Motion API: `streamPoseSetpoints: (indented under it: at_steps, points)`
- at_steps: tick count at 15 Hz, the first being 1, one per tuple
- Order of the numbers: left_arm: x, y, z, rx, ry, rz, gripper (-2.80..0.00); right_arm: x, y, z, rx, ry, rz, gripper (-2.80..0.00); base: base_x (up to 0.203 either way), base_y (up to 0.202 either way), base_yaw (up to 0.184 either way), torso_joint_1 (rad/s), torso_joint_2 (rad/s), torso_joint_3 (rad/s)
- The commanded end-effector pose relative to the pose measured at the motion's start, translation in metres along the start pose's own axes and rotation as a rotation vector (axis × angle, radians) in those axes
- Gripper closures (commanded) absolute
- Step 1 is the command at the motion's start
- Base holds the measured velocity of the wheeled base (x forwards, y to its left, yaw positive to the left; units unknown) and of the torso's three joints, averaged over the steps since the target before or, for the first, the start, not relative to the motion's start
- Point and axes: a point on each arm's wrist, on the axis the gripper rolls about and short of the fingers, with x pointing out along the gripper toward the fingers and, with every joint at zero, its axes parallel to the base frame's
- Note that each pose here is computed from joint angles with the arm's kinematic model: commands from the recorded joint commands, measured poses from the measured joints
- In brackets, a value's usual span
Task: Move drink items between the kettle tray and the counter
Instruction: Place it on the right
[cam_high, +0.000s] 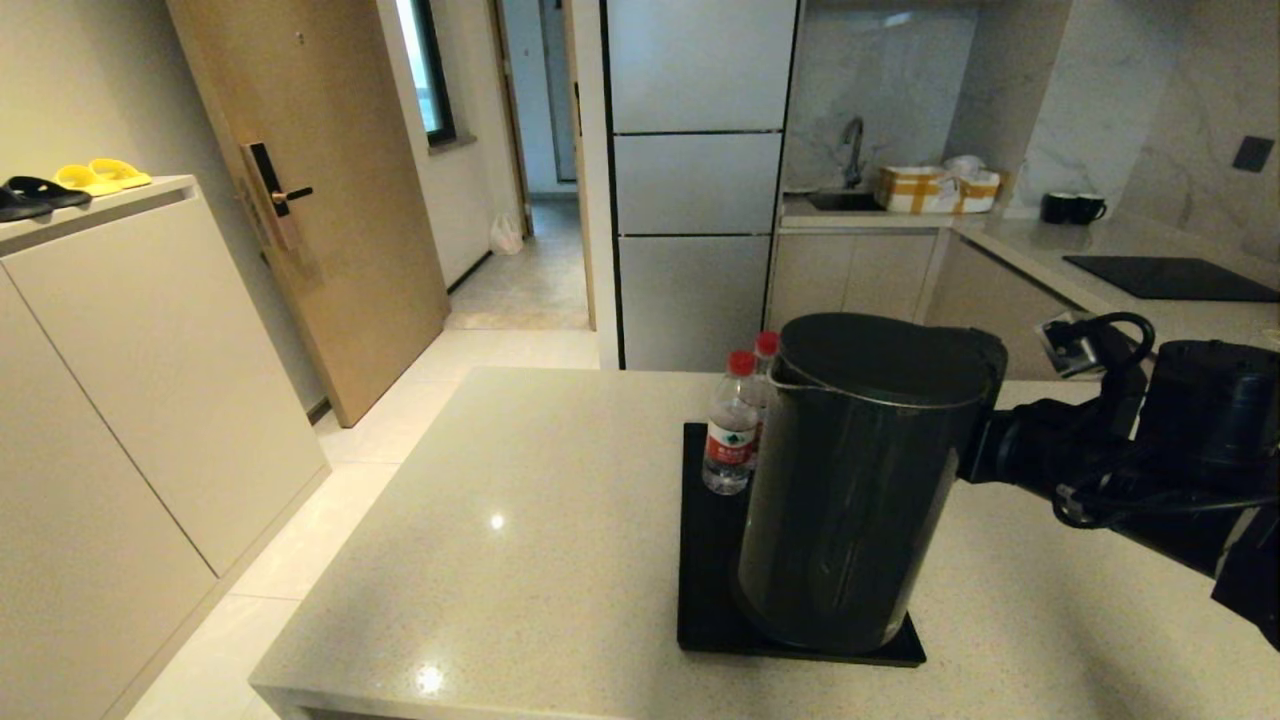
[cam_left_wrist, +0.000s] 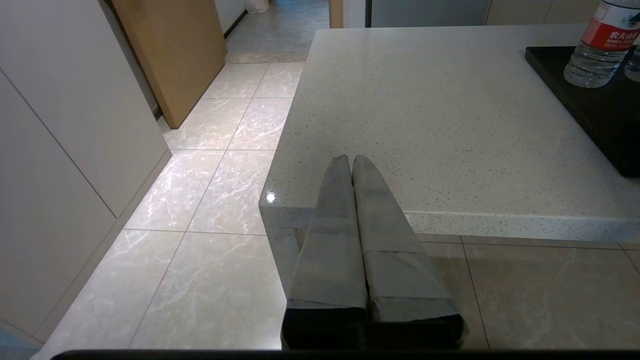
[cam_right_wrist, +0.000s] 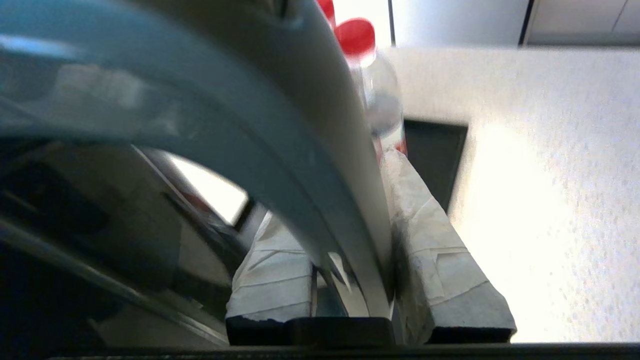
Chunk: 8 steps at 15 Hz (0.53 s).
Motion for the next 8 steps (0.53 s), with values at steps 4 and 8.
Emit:
streamPoseSetpoints:
  at_steps: [4,8]
  points:
    - [0.0,0.0,0.0,0.0,0.003,0.001,0.0,0.009,-0.054,0.033,0.072,-0.012,-0.223,0.0,0.0,0.0,0.0,0.0,0.0,0.0]
    - [0.0,0.0,0.0,0.0,0.001,0.001,0.0,0.031,-0.13,0.026,0.117,0.025,-0.516,0.0,0.0,0.0,0.0,0.0,0.0,0.0]
